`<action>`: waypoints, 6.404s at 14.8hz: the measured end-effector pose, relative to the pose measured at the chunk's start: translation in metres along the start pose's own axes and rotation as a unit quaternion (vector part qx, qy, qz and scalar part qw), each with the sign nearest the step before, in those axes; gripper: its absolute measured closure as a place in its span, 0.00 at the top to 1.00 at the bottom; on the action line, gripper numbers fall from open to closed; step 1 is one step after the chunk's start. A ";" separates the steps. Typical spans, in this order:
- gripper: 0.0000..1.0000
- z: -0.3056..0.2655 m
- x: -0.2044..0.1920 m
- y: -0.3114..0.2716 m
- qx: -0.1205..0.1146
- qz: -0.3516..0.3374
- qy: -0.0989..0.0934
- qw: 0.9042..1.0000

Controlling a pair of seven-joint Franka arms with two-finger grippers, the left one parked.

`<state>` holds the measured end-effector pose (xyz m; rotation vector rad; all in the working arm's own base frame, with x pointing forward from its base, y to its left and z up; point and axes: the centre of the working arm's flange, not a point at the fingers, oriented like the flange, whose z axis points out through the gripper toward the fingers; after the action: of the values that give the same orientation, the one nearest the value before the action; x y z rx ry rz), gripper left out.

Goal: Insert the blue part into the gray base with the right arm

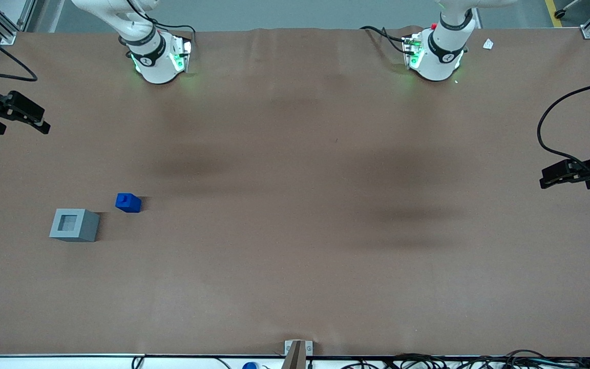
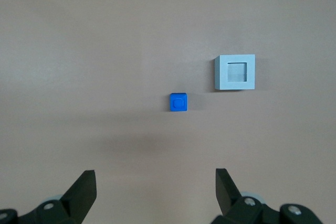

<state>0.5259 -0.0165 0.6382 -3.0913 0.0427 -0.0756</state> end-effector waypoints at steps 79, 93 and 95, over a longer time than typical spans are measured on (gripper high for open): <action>0.51 0.311 0.117 0.164 -0.027 0.027 -0.069 0.997; 0.51 0.326 0.108 0.172 -0.026 0.027 -0.073 0.997; 0.51 0.327 0.107 0.173 -0.026 0.028 -0.073 0.997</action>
<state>0.6447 -0.1769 0.3088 -3.1338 0.1267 0.1570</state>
